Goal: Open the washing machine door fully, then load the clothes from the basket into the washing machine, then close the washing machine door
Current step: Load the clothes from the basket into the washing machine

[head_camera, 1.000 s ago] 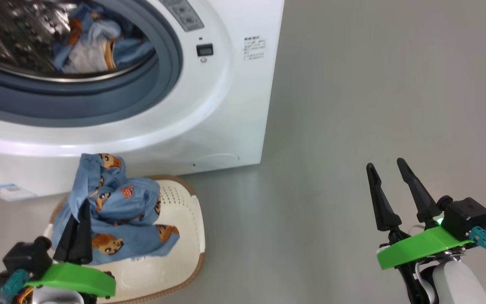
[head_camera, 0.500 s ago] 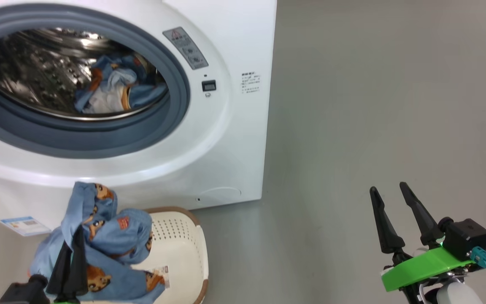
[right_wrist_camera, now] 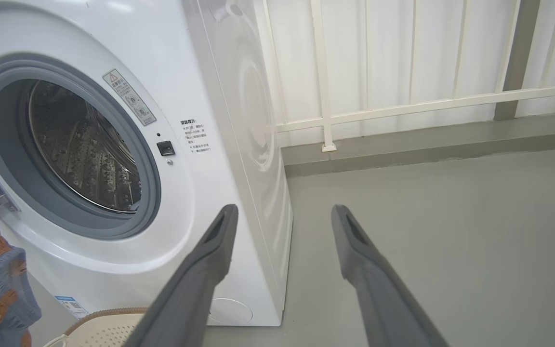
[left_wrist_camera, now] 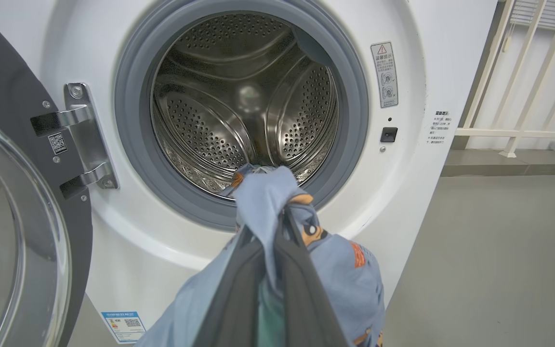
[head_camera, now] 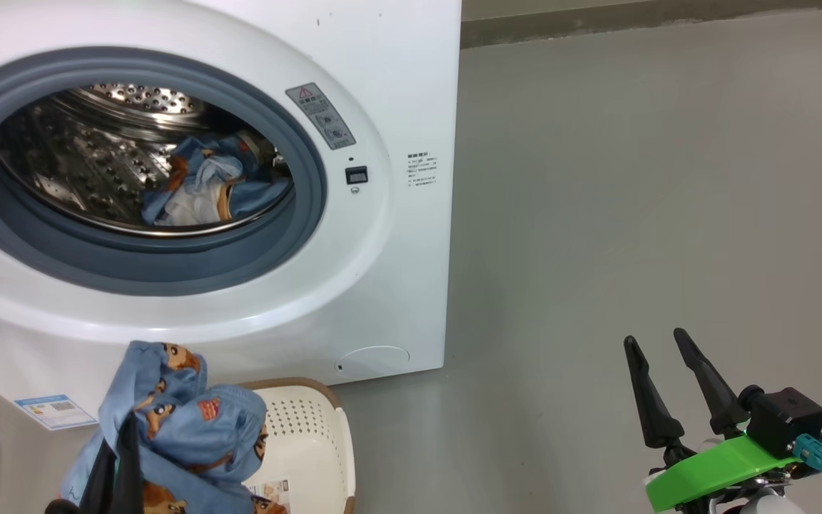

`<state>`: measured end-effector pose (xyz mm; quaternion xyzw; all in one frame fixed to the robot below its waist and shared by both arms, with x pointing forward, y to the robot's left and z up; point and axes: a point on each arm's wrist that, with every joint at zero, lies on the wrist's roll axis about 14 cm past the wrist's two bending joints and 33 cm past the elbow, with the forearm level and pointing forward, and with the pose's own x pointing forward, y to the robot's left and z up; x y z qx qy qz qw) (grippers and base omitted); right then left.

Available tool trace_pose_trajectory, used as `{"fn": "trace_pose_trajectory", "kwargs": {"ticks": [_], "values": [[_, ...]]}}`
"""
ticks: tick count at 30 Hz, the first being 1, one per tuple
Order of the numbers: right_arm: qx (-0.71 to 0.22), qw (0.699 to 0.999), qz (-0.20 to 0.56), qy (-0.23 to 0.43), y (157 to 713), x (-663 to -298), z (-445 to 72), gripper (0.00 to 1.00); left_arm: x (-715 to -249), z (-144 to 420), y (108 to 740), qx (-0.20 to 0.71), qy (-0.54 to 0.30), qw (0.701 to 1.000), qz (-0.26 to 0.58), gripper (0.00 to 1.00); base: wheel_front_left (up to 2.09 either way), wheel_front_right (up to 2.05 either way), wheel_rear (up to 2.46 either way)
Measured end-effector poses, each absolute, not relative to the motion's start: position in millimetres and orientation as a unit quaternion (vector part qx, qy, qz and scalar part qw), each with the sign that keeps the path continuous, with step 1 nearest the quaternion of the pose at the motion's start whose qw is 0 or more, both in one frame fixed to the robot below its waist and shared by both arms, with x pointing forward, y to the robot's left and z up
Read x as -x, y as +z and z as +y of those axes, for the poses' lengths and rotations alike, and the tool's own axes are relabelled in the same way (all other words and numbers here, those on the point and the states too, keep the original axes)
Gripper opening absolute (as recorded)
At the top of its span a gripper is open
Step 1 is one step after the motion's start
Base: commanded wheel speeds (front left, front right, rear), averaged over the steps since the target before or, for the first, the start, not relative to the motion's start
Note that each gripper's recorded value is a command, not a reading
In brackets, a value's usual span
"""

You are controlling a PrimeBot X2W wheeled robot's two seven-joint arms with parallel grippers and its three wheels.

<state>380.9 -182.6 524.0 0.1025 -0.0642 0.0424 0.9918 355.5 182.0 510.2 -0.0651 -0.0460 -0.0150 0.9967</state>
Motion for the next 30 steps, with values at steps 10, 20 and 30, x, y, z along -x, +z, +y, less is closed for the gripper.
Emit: {"fn": "trace_pose_trajectory", "kwargs": {"ticks": [10,20,30], "values": [[-0.105,0.991,-0.071,0.045,528,-378,-180,1.0,-347,184,511,0.064,-0.012,0.997,-0.047,0.0,0.0,0.0,0.0],[-0.108,0.992,-0.055,0.04,517,-382,-181,1.0,-355,181,504,0.069,-0.015,0.997,-0.036,0.0,0.0,0.0,0.0],[-0.113,0.992,-0.026,0.042,496,-395,-176,1.0,-418,165,539,0.077,-0.037,0.992,-0.094,0.0,0.0,0.0,0.0]]}}
